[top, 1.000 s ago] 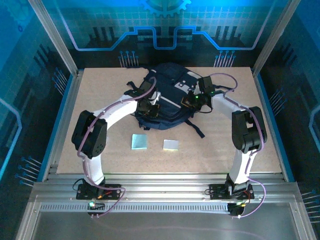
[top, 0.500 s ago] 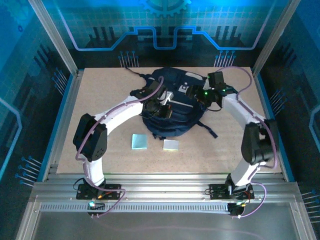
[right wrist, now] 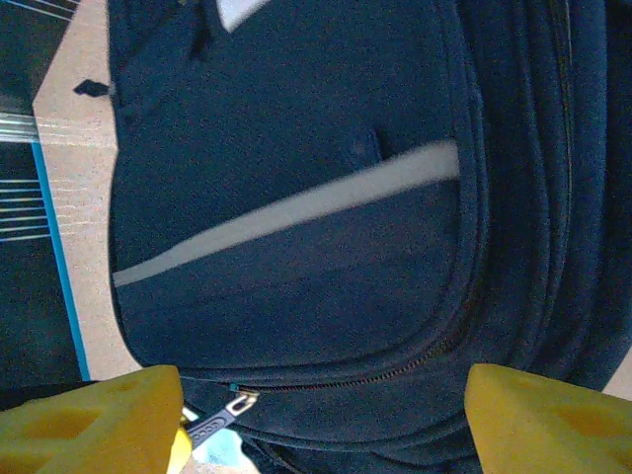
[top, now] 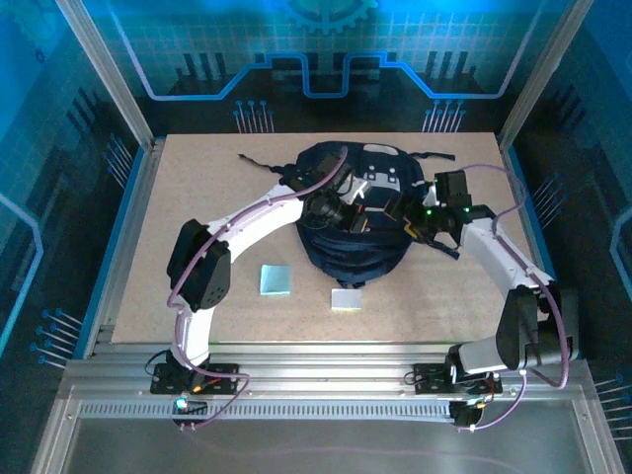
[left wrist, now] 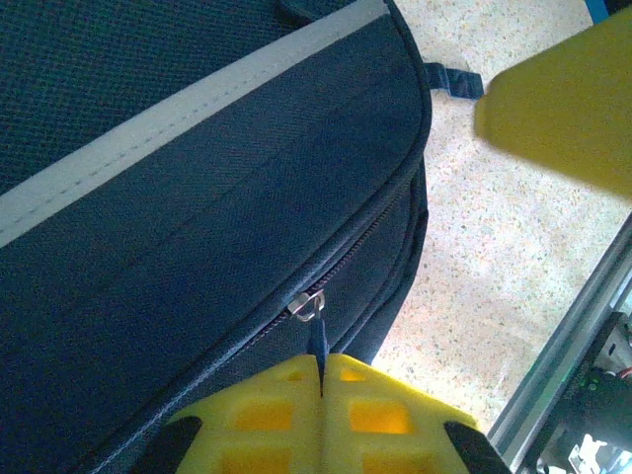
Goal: Pack the student bag
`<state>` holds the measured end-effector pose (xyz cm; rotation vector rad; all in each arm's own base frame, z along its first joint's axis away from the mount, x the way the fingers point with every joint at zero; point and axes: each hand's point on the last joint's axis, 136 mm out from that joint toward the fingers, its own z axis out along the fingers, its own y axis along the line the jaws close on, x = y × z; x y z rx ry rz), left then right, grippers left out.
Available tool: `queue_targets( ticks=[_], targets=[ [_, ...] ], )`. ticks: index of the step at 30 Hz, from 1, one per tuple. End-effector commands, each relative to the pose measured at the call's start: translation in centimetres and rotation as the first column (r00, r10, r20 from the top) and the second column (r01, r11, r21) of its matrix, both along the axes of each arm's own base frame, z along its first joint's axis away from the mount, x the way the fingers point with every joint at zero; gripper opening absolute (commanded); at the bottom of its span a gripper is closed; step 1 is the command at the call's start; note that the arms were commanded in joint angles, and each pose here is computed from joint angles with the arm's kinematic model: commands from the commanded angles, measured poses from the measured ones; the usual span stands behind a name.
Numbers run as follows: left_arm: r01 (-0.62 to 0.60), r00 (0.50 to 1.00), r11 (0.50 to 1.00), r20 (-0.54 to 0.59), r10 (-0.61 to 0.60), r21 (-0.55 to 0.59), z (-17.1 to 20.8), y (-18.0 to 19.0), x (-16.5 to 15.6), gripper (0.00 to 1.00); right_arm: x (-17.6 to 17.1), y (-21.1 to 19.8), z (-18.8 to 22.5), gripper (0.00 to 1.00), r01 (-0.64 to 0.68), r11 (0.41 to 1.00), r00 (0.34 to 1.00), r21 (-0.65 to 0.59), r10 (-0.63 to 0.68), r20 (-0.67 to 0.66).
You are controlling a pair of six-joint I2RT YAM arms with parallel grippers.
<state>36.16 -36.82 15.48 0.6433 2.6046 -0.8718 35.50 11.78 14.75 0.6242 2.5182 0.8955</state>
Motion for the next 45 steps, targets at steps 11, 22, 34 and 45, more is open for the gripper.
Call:
queue_targets(
  ticks=[11, 22, 34, 45],
  targets=[
    [-0.017, 1.0, 0.999, -0.024, 0.016, -0.031, -1.2, -0.5, -0.9, 0.0, 2.8, 1.2, -4.3, 0.47, 0.164, 0.984, 0.986, 0.066, -0.163, -0.026],
    [-0.218, 0.974, 0.974, 0.07, 0.215, 0.053, -4.6, 5.1, 1.5, 0.0, 3.9, -0.6, -2.2, 0.0, 0.215, 0.975, 0.971, 0.052, -0.219, 0.1],
    [-0.404, 0.896, 0.902, 0.265, 0.356, 0.153, -3.7, 14.9, 4.7, 0.0, 4.2, -2.5, -1.9, 0.0, 0.231, 0.973, 0.966, 0.002, -0.23, 0.118],
    [-0.498, 0.854, 0.851, 0.265, 0.447, 0.169, -4.3, 19.4, 5.0, 0.0, 5.6, -3.7, -1.0, 0.0, 0.241, 0.97, 0.959, -0.032, -0.233, 0.161]
  ],
)
